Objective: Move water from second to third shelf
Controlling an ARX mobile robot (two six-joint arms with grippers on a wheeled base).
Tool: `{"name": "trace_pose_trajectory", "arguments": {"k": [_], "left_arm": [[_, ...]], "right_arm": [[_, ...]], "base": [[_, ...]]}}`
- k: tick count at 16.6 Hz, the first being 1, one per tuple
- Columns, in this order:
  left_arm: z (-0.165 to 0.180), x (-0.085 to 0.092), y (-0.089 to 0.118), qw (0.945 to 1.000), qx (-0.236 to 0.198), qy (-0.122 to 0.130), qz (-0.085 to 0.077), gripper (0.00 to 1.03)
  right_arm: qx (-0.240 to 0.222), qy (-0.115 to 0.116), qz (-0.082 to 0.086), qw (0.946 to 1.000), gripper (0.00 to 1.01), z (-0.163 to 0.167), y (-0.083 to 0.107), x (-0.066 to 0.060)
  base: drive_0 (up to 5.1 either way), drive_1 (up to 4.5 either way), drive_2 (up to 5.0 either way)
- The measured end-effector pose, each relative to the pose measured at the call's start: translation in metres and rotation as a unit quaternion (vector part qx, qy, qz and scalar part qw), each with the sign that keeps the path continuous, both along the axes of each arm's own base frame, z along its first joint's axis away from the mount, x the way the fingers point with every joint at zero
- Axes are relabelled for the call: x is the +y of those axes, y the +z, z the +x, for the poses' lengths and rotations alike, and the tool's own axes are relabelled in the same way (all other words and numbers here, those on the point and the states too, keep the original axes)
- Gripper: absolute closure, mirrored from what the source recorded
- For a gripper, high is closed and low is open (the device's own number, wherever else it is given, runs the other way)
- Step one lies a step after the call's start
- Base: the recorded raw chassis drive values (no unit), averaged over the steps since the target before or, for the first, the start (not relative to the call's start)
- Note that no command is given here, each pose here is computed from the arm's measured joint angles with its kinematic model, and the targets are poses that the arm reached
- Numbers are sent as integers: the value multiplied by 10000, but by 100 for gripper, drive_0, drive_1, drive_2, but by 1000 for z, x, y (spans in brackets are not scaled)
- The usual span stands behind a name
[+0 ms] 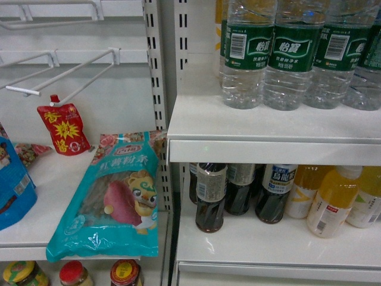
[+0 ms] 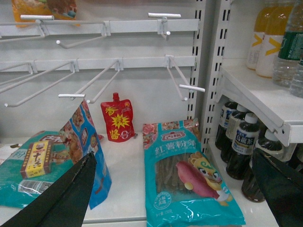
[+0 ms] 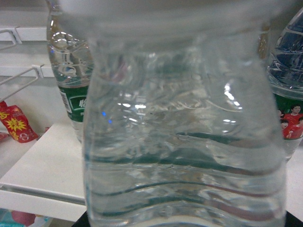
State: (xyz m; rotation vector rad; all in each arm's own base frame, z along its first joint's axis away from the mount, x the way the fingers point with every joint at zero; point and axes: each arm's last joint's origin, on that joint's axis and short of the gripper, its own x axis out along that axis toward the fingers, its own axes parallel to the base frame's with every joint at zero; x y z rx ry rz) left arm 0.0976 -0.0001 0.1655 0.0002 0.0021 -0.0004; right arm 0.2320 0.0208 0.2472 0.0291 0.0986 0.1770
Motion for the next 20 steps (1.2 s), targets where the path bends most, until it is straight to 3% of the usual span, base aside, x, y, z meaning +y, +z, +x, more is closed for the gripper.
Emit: {"name": "trace_pose_trajectory", "arguments": {"k": [5, 8, 11, 15, 20], "left_arm": [[0, 0, 0, 10000, 2, 0, 0, 5], [0, 0, 0, 10000, 2, 0, 0, 5], [0, 0, 0, 10000, 2, 0, 0, 5], [0, 0, 0, 10000, 0, 0, -2, 5], [0, 0, 0, 10000, 2, 2, -2, 5]], "right_arm": [[70, -12, -15, 10000, 58, 46, 6, 2], [256, -126, 49, 9996, 58, 70, 3, 6], [407, -95, 165, 9990, 58, 91, 3, 13], [472, -209, 275, 9983, 58, 109, 1, 16], [461, -304, 271, 9981, 58, 115, 0, 16]], "base": [[0, 0, 0], [0, 0, 0], [0, 0, 0], [0, 0, 0], [0, 0, 0]]}}
